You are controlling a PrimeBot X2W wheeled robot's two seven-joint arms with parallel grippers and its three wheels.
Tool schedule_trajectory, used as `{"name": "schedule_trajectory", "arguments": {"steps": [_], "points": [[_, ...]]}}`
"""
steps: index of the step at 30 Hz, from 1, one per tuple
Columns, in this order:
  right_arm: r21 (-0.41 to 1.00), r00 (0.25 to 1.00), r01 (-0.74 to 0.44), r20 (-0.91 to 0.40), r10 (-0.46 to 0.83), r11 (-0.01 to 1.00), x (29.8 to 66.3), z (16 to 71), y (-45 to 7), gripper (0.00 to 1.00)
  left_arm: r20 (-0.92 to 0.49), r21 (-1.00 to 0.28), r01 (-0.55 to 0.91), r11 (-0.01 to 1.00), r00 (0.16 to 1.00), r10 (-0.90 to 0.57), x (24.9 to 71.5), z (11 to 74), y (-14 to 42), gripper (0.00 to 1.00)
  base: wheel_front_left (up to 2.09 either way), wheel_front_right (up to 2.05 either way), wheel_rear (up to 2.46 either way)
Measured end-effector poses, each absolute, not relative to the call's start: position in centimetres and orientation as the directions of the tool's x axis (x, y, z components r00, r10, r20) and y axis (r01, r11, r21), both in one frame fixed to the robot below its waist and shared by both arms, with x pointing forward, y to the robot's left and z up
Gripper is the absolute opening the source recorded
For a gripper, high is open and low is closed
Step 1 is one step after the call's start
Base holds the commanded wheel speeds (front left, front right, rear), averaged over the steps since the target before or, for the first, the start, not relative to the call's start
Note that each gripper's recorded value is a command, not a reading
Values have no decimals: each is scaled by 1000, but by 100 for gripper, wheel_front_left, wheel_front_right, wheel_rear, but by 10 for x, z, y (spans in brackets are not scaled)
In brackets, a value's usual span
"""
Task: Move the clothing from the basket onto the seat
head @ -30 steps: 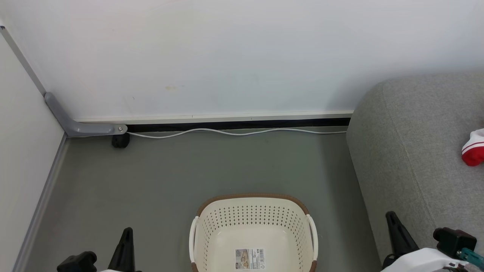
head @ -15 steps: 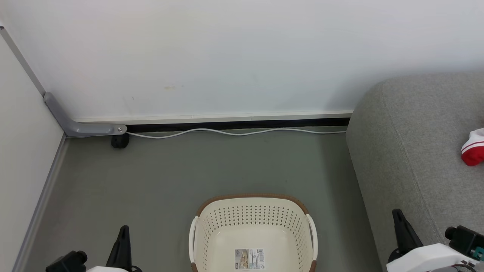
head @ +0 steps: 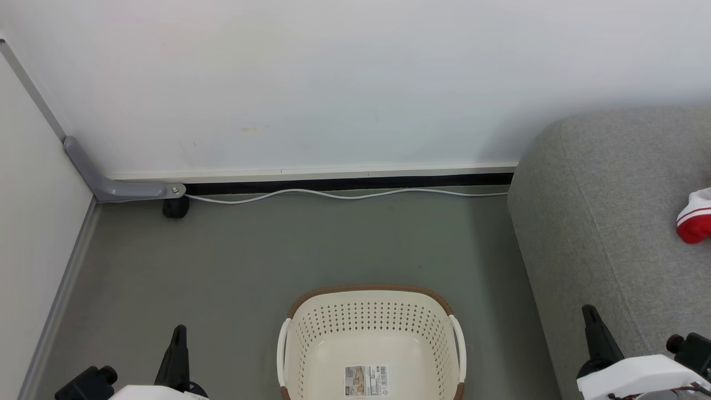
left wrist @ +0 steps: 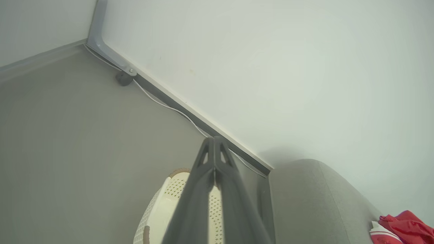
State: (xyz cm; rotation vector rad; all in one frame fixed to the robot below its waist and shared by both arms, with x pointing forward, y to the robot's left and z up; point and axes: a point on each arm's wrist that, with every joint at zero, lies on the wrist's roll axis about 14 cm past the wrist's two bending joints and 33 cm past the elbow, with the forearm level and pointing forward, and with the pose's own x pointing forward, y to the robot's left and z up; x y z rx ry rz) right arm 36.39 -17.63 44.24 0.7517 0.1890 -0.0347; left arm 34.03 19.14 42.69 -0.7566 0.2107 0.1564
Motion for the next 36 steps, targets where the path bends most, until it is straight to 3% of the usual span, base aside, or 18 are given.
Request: {"name": "schedule_trajectory", "arguments": {"steps": [36], "points": [[899,986,153,-165,-7,409,369,456,-193,0,-208,-895,-201,398,978,25,357,445,189,0,0,0,0]]}}
